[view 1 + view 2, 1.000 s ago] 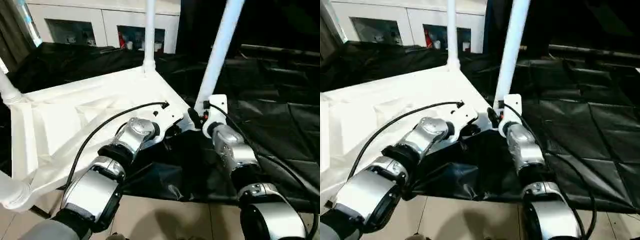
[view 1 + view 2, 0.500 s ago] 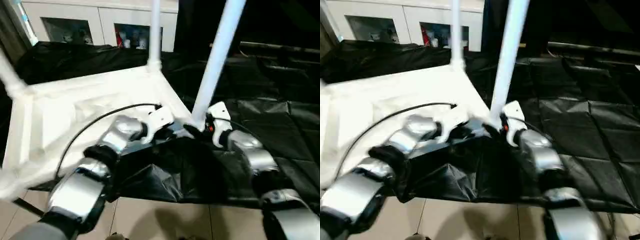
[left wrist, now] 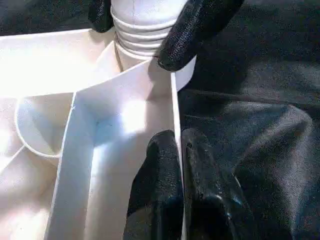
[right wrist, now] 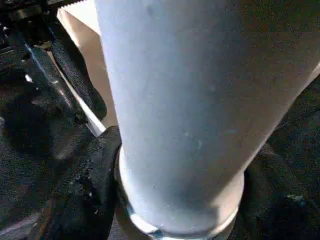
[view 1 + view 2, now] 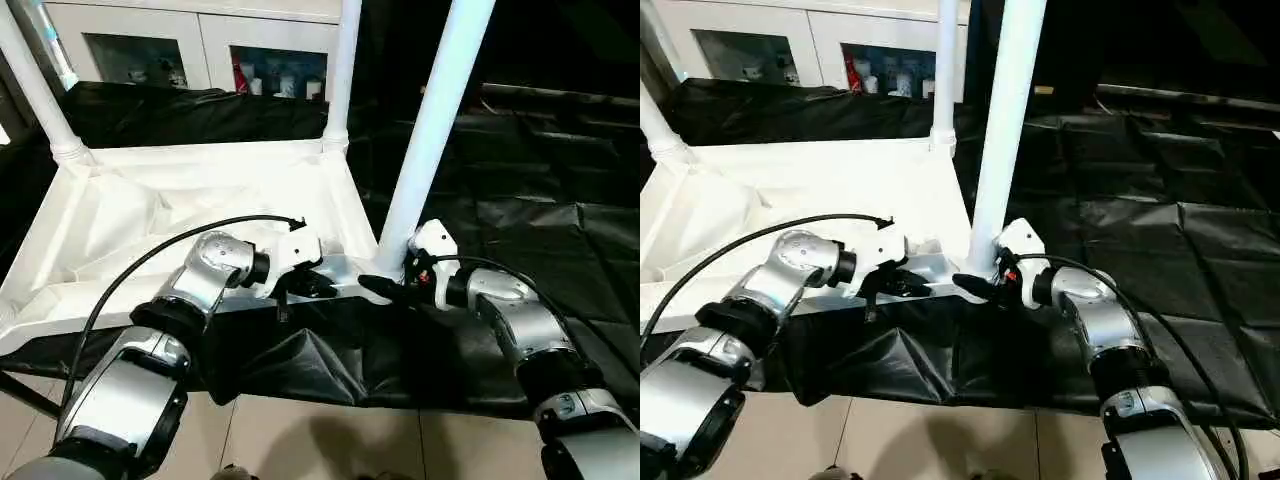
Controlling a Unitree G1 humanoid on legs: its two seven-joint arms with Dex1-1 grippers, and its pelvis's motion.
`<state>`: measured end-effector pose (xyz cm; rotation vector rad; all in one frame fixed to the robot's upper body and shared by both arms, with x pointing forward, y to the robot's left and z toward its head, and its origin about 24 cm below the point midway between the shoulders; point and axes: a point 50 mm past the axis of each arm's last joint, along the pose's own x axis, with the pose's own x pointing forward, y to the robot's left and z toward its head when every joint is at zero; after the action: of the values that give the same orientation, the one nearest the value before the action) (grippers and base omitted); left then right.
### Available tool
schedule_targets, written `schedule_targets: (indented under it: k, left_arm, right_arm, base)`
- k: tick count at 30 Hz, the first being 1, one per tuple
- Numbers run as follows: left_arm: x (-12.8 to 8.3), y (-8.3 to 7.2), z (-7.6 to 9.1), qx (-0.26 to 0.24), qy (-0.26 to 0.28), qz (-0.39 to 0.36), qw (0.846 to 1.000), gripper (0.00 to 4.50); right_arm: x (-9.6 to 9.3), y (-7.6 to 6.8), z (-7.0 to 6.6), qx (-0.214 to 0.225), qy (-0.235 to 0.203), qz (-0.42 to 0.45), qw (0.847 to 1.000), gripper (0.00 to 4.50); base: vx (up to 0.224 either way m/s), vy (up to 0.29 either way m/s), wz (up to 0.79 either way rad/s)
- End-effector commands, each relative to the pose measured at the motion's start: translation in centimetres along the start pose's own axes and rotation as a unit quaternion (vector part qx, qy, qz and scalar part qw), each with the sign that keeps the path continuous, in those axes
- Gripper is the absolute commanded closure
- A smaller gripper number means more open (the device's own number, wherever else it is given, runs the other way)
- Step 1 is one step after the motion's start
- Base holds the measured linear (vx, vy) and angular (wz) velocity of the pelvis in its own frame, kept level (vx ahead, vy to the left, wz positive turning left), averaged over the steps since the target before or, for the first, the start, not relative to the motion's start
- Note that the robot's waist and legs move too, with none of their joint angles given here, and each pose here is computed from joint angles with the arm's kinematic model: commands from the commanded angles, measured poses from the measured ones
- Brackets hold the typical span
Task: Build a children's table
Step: Rotate leg to tighten
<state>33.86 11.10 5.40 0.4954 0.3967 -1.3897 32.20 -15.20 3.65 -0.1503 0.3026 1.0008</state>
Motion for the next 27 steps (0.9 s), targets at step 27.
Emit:
schedule_targets:
  k: [27]
  left_arm:
    - [7.2, -0.1, 3.0, -0.052, 0.006, 0.155, 0.987, 4.5]
  right_arm:
    - [6.4, 0.7, 0.5, 0.13, -0.036, -0.284, 0.949, 0.89]
  base:
    - [0.0, 0.0, 0.0]
